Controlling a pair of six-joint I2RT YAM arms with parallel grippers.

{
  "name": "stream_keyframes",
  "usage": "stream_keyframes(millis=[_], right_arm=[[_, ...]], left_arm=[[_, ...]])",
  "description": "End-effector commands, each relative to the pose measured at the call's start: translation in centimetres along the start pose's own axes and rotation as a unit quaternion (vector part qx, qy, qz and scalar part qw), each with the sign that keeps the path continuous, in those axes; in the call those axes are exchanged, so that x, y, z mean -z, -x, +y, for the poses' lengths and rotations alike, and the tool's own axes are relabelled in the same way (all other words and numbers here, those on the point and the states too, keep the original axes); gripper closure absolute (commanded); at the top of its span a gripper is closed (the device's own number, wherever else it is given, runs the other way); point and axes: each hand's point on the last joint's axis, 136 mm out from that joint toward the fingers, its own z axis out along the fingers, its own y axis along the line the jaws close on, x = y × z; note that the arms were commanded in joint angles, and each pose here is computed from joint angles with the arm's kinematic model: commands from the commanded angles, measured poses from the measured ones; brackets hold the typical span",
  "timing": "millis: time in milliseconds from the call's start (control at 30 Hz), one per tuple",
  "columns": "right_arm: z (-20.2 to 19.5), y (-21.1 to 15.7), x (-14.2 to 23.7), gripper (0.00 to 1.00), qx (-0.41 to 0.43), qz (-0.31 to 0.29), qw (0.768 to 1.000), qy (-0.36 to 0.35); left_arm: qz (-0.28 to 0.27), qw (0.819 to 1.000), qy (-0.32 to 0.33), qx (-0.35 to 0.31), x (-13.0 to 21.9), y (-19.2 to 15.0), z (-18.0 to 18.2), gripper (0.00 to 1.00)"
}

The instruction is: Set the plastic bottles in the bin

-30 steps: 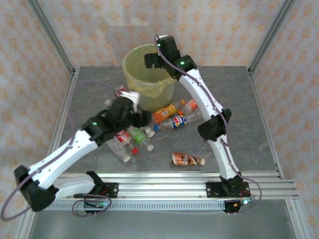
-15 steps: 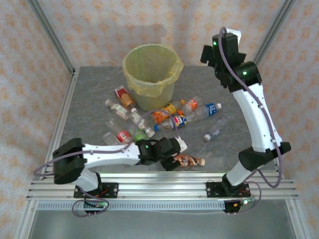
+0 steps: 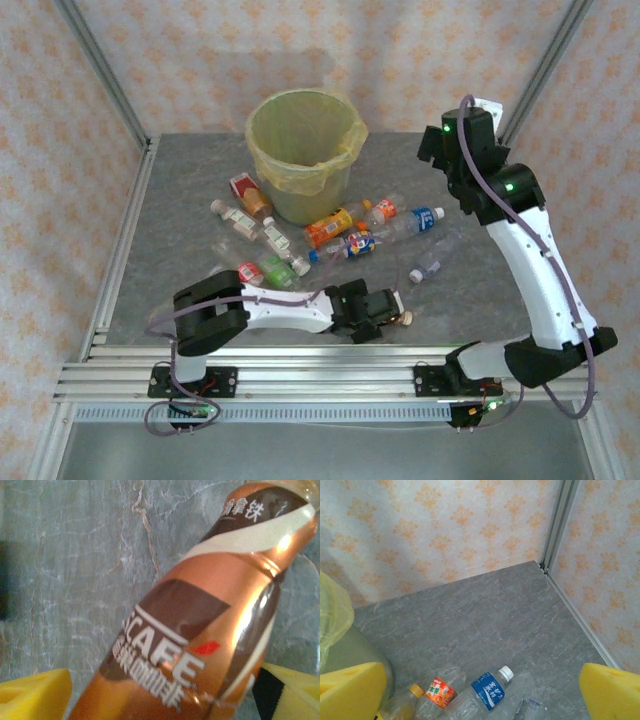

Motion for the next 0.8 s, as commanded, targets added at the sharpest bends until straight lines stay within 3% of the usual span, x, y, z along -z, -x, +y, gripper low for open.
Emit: stream_keyframes(millis=[0, 200, 467, 567, 767], right_arm=[[-1.4, 0.2, 0.6, 0.01, -0.014, -0.015, 1.0, -0.019], [-2.3, -0.7, 1.2, 0.01, -0.024, -0.016, 0.999, -0.021], [-3.2, -1.4, 1.8, 0.01, -0.034, -0.02, 0.999, -0.022], [-3.7, -1.2, 2.7, 0.01, -0.041, -0.029, 0.999, -0.018], [-3.4, -2.1, 2.8, 0.01, -0.041, -0.018, 0.999, 0.002]], left_arm=[[-0.001, 1.0, 0.013, 0.001, -0.6, 1.0, 1.6, 0.1], [0.03, 0.999, 0.021, 0.014, -2.4, 0.3, 3.1, 0.2], [0.039, 0.999, 0.005, 0.014, -2.2, 0.3, 3.0, 0.39], [0.037, 0.999, 0.0, 0.019, -1.4, 0.6, 3.1, 0.47], [-0.003, 0.999, 0.025, 0.042, 2.8, 2.6, 5.3, 0.48]])
